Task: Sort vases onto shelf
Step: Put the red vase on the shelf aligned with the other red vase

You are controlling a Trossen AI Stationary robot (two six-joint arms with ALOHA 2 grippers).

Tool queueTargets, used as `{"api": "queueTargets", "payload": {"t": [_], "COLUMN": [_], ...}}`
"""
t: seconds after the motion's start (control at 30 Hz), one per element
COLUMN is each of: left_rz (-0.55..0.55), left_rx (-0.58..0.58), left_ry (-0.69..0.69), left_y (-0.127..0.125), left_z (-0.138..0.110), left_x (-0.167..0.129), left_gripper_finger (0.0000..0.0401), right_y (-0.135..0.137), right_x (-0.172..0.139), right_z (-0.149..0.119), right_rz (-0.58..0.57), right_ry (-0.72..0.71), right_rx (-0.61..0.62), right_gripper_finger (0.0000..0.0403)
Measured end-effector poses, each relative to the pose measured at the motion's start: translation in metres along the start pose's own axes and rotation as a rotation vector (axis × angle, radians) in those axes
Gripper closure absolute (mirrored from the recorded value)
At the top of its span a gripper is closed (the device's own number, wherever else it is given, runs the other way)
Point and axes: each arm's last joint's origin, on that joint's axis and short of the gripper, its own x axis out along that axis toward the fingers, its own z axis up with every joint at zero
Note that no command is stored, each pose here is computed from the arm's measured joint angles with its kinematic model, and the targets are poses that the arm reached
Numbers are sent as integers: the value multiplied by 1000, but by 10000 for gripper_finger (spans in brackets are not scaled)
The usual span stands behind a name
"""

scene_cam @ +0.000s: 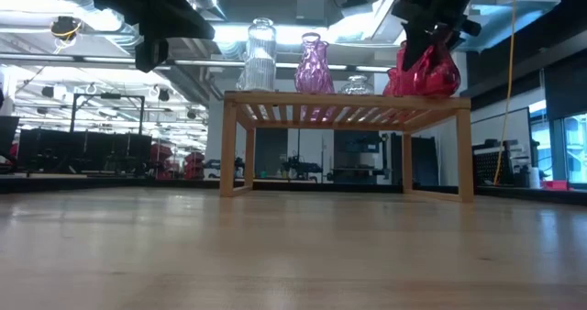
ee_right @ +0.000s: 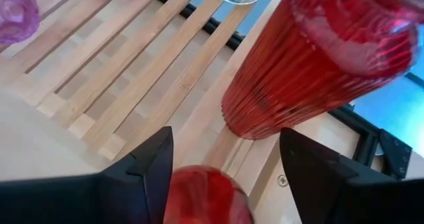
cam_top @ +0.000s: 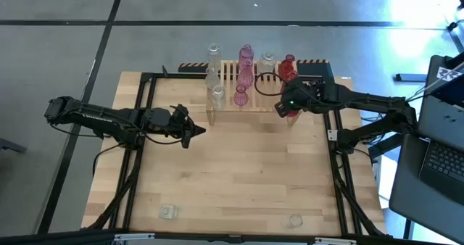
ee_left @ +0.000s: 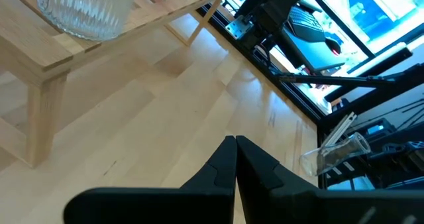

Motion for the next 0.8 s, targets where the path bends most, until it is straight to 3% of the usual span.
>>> {"api": "queueTargets", "payload": {"t": [0.53, 0.8], "left_rz": [-1, -1], "left_rx": [-1, -1], "left_ry": [0, 0], "left_y": [0, 0], "left_z": [0, 0], "left_x": [0, 0], "left_gripper_finger": [401, 401], "right_y": [-9, -9], "right_x": [5, 7], "right_z": [6, 12], "right_rz": [-82, -62], "right_ry": [-35, -74], "right_rx": [3, 9], "right_gripper_finger": [176, 176]}}
